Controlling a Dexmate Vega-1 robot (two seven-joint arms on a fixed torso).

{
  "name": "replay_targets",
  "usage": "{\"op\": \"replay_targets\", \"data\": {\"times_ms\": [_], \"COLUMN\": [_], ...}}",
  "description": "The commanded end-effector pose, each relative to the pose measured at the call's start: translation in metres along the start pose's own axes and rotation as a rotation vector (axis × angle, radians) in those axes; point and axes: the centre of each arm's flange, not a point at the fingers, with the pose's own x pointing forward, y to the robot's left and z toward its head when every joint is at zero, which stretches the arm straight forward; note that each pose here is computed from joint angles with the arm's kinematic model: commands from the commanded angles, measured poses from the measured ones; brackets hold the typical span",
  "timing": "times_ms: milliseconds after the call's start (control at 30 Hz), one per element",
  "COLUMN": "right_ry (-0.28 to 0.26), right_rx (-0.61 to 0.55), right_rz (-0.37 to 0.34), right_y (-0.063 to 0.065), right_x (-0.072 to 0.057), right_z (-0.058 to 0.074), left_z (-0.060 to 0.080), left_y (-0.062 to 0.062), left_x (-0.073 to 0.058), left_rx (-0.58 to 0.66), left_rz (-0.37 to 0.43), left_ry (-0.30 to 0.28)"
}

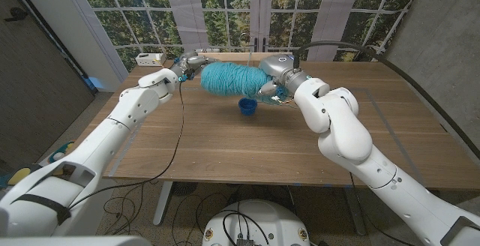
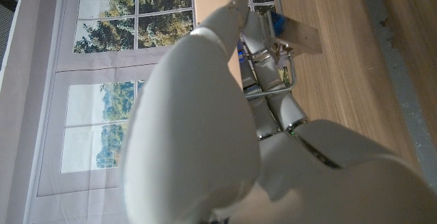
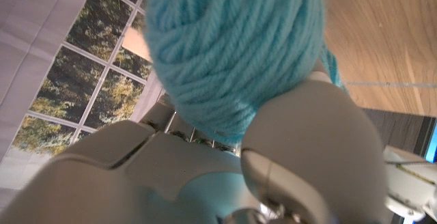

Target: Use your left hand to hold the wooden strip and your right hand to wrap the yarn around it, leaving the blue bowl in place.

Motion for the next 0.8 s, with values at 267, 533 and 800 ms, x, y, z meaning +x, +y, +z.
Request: {"op": "replay_targets", "data": {"times_ms": [267,533,800], "right_ry": [0.203,0.296,0.346], "right_rx": [-0.038,-0.003,0.062], "right_rz": [0.341,0.376,0.387], "right_y": [0.044,0.053,0.064], "right_x": [0.038,0.04,0.043], "right_z": [-0.03,-0.058,-0.087], "left_z": [0.009,0.019,0.031], "left_y": [-0.005,-0.005,-0.008], "left_x": [-0.005,-0.012,-0.02], "left_rx": [0.022,0.031,0.019], "left_rz": [-0.007,-0.014,-0.025], "left_ry": [0.014,0.016,-0.024]}}
